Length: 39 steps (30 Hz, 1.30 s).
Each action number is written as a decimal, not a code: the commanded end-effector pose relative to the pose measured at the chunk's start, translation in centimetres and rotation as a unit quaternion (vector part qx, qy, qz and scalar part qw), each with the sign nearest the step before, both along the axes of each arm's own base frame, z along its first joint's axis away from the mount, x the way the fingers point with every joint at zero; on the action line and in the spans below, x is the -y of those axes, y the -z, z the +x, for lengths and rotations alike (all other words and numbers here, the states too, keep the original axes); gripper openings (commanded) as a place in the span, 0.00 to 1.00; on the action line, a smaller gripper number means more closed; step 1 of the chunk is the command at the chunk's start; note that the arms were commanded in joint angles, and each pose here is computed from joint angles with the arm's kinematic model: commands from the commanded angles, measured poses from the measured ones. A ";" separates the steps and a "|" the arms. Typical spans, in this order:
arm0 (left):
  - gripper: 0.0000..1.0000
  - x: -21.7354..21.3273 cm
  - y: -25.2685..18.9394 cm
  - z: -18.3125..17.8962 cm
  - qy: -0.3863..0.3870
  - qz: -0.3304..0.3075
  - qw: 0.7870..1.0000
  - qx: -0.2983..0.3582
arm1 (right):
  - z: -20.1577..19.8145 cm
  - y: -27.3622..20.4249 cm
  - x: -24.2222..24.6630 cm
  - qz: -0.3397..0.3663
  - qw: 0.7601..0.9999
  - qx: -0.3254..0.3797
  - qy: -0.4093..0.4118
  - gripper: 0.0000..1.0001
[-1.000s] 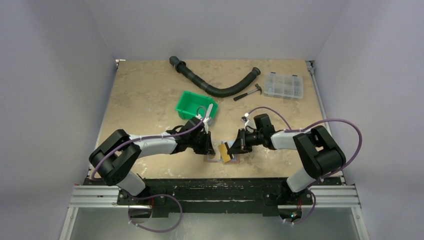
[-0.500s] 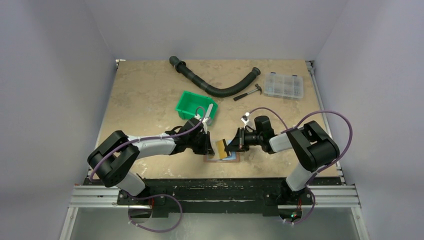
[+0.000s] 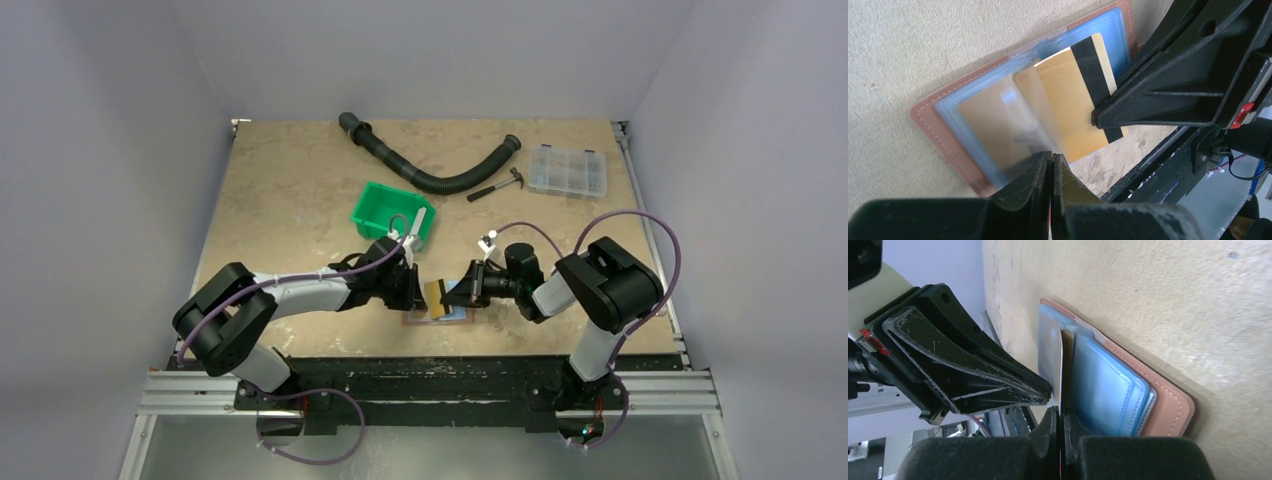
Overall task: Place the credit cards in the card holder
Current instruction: Insert the credit card into the card holder.
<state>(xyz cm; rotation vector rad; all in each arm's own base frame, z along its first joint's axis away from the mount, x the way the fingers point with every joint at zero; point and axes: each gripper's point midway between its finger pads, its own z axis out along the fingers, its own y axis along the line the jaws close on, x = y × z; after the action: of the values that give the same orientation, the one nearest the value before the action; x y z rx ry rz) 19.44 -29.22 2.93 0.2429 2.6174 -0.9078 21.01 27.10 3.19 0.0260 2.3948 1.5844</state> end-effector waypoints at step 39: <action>0.03 -4.6 2.6 -0.4 -0.063 0.054 0.997 -0.007 | 0.2 0.4 -2.5 0.004 0.999 0.045 0.017 0.00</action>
<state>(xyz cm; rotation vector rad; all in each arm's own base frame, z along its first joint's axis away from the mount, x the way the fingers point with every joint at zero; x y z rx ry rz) 20.22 -24.67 1.86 0.0913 2.6180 -0.7358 23.14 29.00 3.00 0.0293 2.3141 1.4570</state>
